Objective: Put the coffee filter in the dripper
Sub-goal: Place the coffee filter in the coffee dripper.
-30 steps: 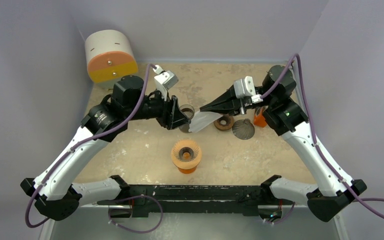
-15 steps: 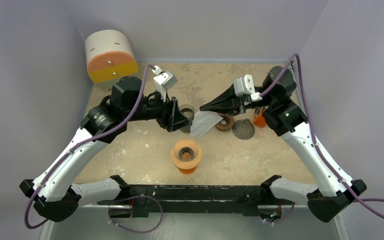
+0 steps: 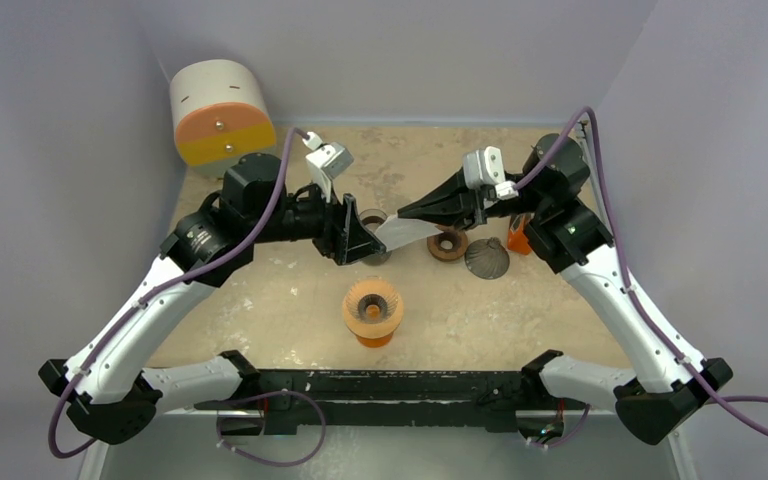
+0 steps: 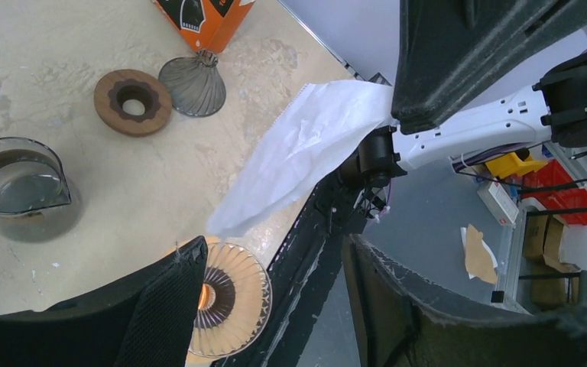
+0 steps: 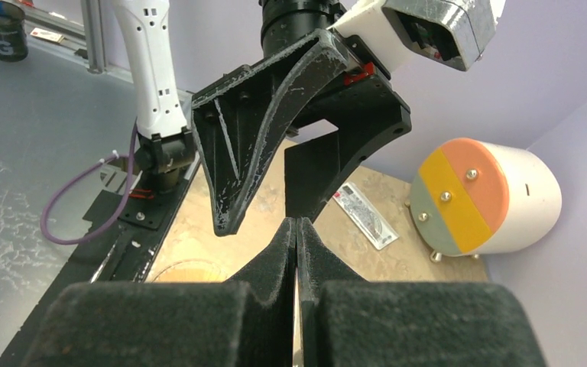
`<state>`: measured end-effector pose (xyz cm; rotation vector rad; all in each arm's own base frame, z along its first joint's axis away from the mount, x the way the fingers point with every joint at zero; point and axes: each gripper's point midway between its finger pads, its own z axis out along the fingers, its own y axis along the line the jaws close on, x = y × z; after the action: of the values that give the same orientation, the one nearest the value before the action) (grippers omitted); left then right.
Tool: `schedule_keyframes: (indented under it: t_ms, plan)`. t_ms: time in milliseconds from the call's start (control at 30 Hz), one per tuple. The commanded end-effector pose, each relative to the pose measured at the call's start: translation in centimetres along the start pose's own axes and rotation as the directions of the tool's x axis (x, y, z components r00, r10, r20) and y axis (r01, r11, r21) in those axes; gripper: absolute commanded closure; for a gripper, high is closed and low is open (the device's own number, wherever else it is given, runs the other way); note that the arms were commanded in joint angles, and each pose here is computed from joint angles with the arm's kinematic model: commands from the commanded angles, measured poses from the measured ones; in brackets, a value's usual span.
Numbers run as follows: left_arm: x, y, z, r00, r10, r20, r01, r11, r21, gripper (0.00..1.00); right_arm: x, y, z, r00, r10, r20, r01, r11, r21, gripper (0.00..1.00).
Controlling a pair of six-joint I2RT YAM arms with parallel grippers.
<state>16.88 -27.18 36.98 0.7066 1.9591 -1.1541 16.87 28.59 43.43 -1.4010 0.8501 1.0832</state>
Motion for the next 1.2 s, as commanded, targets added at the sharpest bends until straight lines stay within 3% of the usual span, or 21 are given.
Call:
schedule_keyframes:
  t_ms: [0, 400, 667, 1167]
  plan:
    - [-1.3, -0.3, -0.2, 0.999, -0.016, 0.031, 0.017, 1.000, -0.019, 0.36, -0.9, 0.0, -0.1, 1.000, -0.017, 0.009, 0.016, 1.000, 0.020, 1.00]
    - [0.5, 1.1, -3.2, 0.999, 0.040, 0.022, -0.036, 0.990, -0.135, 0.33, -1.3, 1.6, -0.4, 1.000, -0.010, 0.021, 0.010, 1.000, -0.018, 1.00]
    - [1.6, -1.4, -3.0, 0.998, 0.054, 0.026, -0.055, 0.998, 0.036, 0.22, -2.4, 2.6, -0.3, 0.996, 0.039, 0.079, -0.034, 0.998, -0.060, 1.00]
    - [1.9, -1.8, -1.4, 0.993, 0.066, 0.099, -0.079, 0.988, 0.134, 0.07, -6.2, 3.2, -0.2, 0.955, 0.128, 0.269, -0.109, 0.991, -0.083, 1.00]
